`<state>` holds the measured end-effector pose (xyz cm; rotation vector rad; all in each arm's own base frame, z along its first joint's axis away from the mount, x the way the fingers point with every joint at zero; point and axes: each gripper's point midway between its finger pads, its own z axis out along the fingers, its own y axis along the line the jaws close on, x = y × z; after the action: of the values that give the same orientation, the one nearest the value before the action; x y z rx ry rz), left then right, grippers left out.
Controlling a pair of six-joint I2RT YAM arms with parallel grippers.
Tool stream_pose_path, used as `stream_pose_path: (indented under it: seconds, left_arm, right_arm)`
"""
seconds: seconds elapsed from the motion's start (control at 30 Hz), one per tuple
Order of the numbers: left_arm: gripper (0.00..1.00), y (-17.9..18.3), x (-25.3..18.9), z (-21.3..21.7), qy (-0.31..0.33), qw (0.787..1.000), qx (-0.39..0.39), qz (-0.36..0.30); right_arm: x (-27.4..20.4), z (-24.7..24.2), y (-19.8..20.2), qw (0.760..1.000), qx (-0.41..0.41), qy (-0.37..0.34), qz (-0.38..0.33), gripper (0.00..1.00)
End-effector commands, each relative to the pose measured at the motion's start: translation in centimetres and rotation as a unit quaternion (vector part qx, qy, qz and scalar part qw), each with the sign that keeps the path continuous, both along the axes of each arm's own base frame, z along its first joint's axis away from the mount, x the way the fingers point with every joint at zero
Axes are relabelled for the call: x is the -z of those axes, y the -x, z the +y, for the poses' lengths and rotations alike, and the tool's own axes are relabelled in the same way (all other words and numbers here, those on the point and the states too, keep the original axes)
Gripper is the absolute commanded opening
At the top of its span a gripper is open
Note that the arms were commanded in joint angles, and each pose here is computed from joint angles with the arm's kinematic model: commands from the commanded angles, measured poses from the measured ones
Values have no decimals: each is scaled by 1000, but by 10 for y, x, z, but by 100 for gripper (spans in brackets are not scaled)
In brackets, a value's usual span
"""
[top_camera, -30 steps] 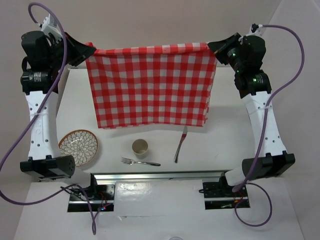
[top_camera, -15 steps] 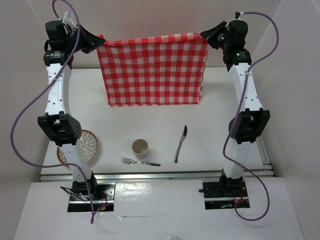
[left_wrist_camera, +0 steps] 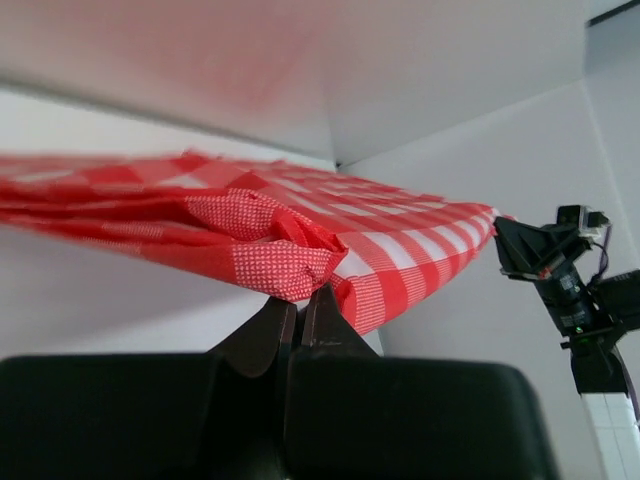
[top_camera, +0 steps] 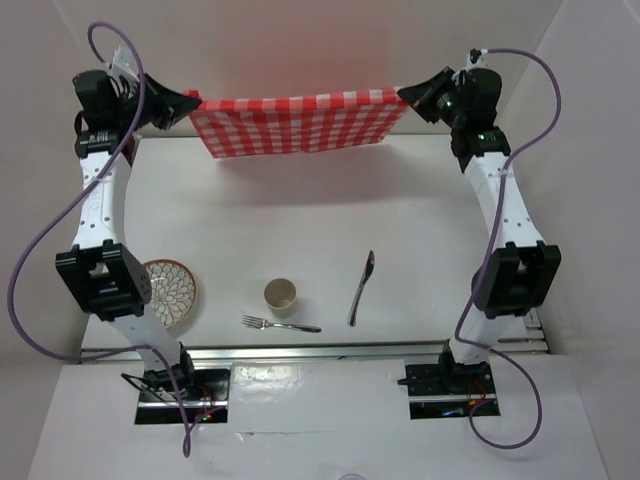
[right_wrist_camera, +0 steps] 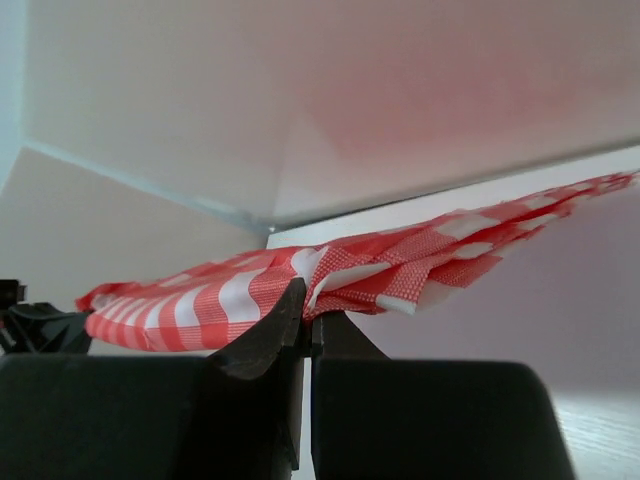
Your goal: Set the dinner table for one person
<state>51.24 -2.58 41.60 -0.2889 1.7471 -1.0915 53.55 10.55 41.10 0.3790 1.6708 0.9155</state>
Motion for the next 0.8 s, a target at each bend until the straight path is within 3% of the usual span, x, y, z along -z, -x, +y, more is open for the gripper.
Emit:
stream_pose_path:
  seconds: [0.0, 0.07, 0.1, 0.13, 0.17, 0.2, 0.27, 0.3, 0.33, 0.4, 0.43, 0.47, 0.53, 0.63, 0.77]
  left_arm:
    - [0, 35, 17, 20, -24, 999, -34, -8]
    - [0, 49, 48, 17, -22, 999, -37, 21]
    - [0, 58, 91, 16, -20, 997, -38, 64]
    - [0, 68, 98, 14, -25, 996, -42, 69]
    - [0, 80, 139, 12, -19, 992, -43, 117]
    - [0, 86, 157, 12, -21, 989, -48, 135]
    - [1, 99, 189, 15, -26, 981, -69, 177]
    - [28, 109, 219, 19, -26, 971, -88, 220]
    - [48, 119, 234, 16, -24, 964, -83, 251]
    - [90, 130, 256, 15, -22, 951, -85, 297]
    - [100, 140, 265, 15, -25, 942, -86, 324]
    - [100, 144, 269, 16, -26, 937, -90, 338]
    - [100, 143, 255, 20, -38, 939, -100, 327]
    - [100, 145, 226, 26, -54, 942, -124, 307]
    - [96, 136, 203, 19, -70, 953, -123, 268]
  right_arm:
    - [3, -44, 26, 997, 72, 9, -24, 0]
    - [14, -44, 51, 997, 72, 10, -11, 0]
    - [56, -37, 59, 997, 62, 6, 34, 0]
    - [60, -36, 74, 997, 62, 2, 42, 0]
    - [76, -31, 85, 997, 56, 3, 60, 0]
    - [121, -23, 99, 993, 47, 6, 107, 0]
    - [146, -15, 123, 990, 38, 5, 134, 0]
    - [185, -10, 139, 983, 31, 9, 179, 0]
    - [207, -10, 152, 976, 33, 6, 215, 9]
    - [234, -7, 175, 967, 27, 10, 253, 53]
    - [258, -4, 196, 956, 21, 16, 292, 80]
    - [266, -5, 205, 952, 28, 22, 306, 90]
    - [279, -17, 220, 941, 57, 38, 333, 100]
    - [260, -33, 218, 943, 98, 58, 313, 100]
    - [231, -40, 202, 953, 110, 82, 270, 91]
